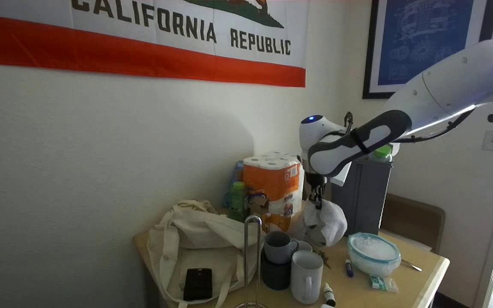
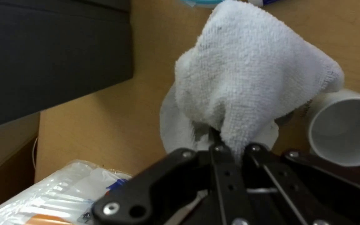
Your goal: Use the white towel to wipe the cup in the left front
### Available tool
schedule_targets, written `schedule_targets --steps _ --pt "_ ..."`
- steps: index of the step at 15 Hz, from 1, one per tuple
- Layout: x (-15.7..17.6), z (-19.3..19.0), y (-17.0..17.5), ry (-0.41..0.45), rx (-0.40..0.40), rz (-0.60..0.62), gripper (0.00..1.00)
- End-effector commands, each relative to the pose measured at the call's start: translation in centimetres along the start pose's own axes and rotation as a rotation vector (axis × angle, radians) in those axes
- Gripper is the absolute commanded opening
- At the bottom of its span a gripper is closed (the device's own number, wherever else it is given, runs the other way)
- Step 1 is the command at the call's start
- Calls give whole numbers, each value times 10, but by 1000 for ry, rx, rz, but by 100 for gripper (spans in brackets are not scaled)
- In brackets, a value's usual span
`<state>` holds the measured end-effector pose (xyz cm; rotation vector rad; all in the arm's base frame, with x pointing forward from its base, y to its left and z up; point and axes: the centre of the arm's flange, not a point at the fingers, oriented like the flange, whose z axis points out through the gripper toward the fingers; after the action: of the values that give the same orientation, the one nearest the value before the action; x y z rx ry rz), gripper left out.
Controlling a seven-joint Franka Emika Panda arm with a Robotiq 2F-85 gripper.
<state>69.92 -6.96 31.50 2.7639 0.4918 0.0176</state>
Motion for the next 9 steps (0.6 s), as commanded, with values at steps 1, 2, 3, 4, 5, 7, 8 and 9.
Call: schedule_targets --steps 1,2,3,4,5,7,8,9 --pt "-16 -54 -9 -28 32 -86 2" --pt "-22 -66 -16 -29 35 -106 2" --pt "-27 -77 -23 -27 40 -122 2" --pt "-35 -87 -32 -21 41 -133 2" --pt "-40 -97 -38 -17 41 -141 2" --pt "-55 -115 -53 3 43 -151 2" --pt "-63 -123 -59 8 42 -166 2" --pt "-71 -130 -62 11 44 -182 2"
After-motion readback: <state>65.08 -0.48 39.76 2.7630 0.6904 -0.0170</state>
